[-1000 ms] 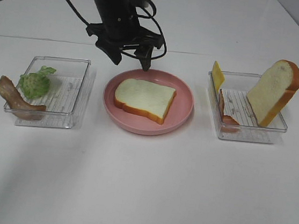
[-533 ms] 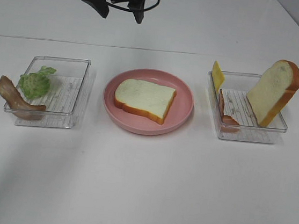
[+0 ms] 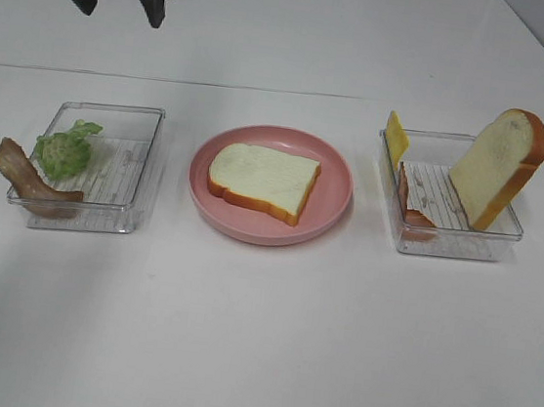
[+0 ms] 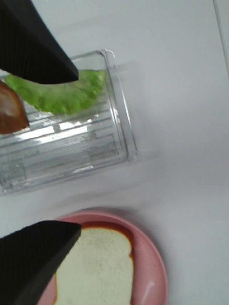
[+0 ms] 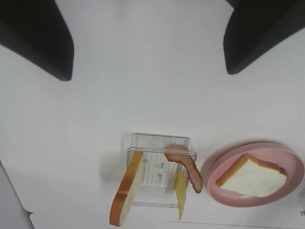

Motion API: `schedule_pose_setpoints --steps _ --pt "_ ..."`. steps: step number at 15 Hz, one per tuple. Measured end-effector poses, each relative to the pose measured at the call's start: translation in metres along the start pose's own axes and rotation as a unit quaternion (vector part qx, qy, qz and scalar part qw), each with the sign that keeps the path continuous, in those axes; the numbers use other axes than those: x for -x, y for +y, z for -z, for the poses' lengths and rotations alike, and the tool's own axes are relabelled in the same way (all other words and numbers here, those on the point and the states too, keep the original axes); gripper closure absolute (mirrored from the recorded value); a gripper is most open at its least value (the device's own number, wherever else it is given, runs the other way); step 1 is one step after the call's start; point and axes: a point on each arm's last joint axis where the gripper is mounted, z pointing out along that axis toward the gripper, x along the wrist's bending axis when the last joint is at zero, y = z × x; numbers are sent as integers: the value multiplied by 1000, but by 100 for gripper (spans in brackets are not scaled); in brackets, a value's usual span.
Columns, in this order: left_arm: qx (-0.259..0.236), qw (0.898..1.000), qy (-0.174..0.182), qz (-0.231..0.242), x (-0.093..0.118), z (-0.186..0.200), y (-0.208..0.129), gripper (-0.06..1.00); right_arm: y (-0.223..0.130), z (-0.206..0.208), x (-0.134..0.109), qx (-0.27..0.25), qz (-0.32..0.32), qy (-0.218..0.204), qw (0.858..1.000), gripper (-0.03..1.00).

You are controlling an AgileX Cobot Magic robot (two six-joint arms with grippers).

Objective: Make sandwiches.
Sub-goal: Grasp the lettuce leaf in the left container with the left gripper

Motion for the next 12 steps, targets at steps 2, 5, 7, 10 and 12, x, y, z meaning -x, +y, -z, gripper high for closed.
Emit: schedule_pose_setpoints --steps 2,5,7,10,12 --pt "-22 999 27 -21 -6 1 -13 20 0 0 0 0 0 0 1000 16" --pt "-58 996 50 -55 -12 -9 -29 20 0 0 0 0 0 0 1000 16" --pt "-97 990 58 -84 -15 -25 -43 20 0 0 0 0 0 0 1000 16" --pt "-134 979 90 -126 -23 -40 -56 20 0 0 0 0 0 0 1000 16" --pt "-145 973 104 -146 -26 -49 -58 20 0 0 0 0 0 0 1000 16"
